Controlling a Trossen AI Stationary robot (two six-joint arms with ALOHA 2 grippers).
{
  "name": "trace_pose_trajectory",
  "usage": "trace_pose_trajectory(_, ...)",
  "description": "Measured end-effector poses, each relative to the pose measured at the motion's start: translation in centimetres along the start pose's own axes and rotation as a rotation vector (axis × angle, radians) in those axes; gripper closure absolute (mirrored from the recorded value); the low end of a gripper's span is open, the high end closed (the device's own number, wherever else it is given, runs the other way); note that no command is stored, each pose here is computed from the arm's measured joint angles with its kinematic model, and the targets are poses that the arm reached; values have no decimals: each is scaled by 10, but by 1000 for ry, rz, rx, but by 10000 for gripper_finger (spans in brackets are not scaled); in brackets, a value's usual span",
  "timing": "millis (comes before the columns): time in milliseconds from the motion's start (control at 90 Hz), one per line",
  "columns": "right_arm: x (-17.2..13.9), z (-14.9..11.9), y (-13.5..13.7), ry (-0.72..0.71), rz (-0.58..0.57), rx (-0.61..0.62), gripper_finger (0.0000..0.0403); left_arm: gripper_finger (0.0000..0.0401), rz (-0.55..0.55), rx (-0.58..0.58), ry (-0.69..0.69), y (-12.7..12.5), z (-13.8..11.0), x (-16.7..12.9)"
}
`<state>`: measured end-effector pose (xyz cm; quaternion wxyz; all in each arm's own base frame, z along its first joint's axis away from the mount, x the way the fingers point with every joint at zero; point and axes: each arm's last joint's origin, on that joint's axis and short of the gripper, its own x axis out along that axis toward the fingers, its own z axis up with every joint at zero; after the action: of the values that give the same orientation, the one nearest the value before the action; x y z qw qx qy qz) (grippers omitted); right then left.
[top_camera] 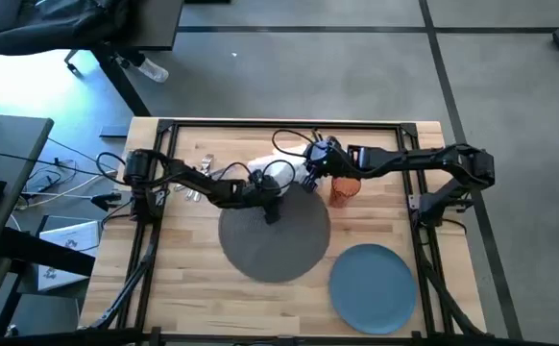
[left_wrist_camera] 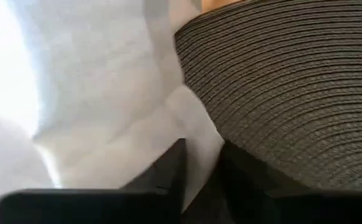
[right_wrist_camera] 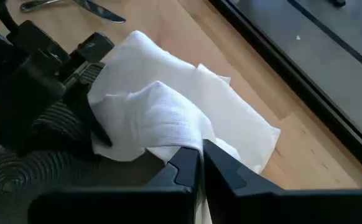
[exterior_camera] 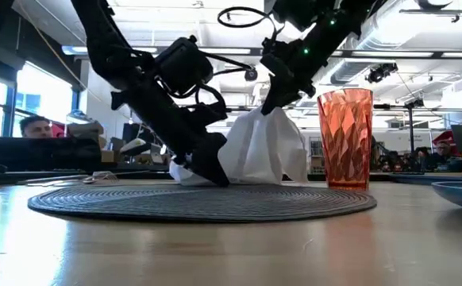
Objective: Set table place
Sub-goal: Fold the white table napkin
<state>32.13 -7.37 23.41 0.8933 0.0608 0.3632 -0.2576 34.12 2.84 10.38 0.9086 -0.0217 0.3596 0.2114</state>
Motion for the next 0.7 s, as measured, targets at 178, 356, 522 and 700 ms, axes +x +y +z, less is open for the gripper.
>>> trace_pose_trajectory(178,-1,1,0,-2,0,-18,403,390,-16,20,-37,-6,9,-15)
trace_pose_trajectory(356,-10,18,2,-30,13,-22,403,399,-27,49,-68,-13,26,-57)
trace_pose_trajectory(522,-29,40,11,-53,40,-59,403,401,-18,99,-52,-11,34,-116)
trace_pose_trajectory(700,-55,66,21,-94,74,-101,403,401,10,120,-67,-2,32,-176)
